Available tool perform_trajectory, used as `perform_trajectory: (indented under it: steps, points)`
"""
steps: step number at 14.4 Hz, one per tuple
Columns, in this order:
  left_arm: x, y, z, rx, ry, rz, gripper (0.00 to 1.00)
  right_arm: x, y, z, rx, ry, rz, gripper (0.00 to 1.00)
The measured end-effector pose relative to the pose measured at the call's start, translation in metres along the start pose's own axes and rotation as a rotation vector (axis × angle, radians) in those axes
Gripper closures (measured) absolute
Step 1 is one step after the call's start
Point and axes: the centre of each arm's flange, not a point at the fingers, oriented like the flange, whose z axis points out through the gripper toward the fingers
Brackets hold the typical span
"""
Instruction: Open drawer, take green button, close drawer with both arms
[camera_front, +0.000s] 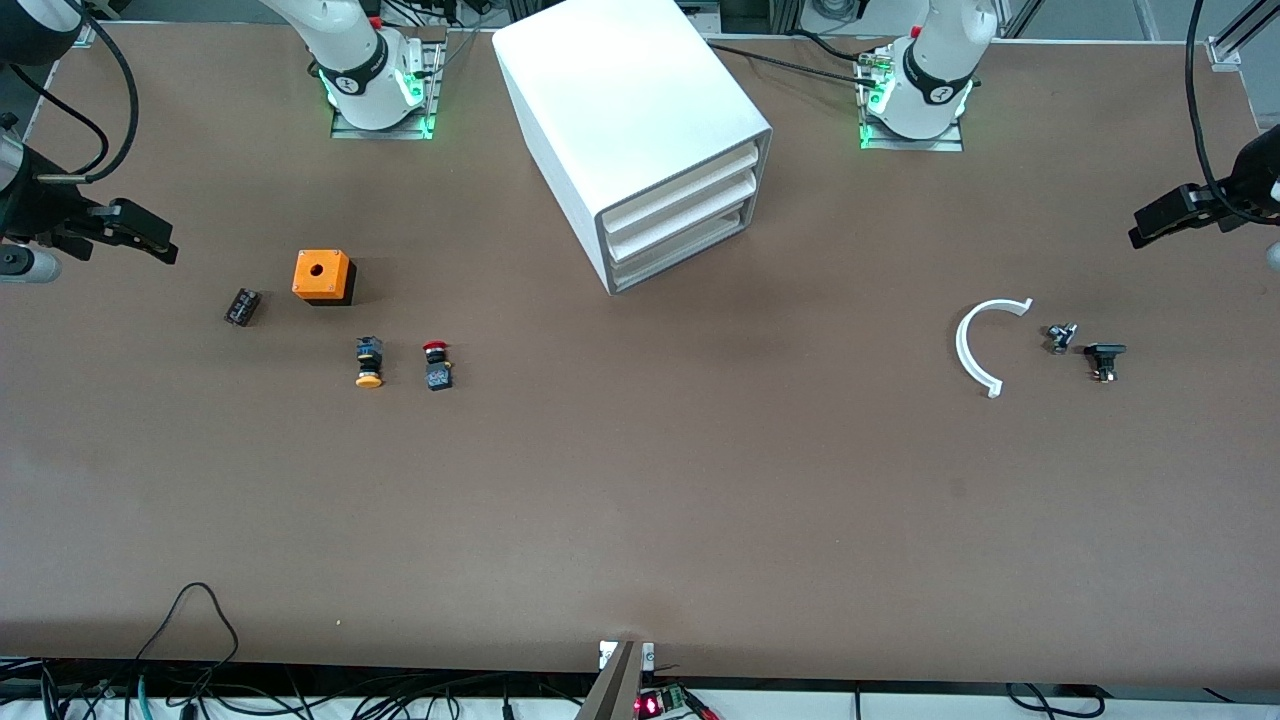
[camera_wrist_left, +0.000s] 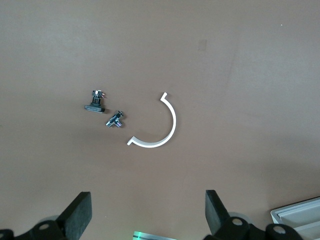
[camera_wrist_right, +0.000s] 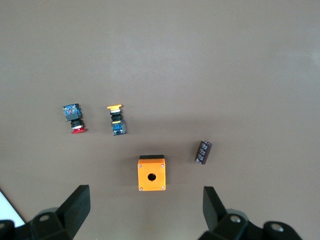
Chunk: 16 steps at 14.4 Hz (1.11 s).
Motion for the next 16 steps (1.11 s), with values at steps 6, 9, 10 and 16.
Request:
perform_trajectory:
  steps: [6, 9, 10, 16]
  points:
    - [-0.001, 0.004, -0.002, -0.001, 0.001, 0.01, 0.0, 0.0, 0.0, 0.0, 0.0, -0.002, -0.003, 0.0]
    - [0.0, 0.008, 0.0, -0.009, -0.005, 0.018, 0.0, 0.0, 0.0, 0.0, 0.0, -0.003, -0.004, 0.0]
    - [0.001, 0.009, 0.002, -0.009, -0.008, 0.019, 0.0, 0.0, 0.0, 0.0, 0.0, -0.003, -0.004, 0.0]
    - [0.009, 0.015, 0.009, -0.043, -0.029, 0.024, 0.0, 0.0, 0.0, 0.0, 0.0, -0.003, -0.004, 0.0]
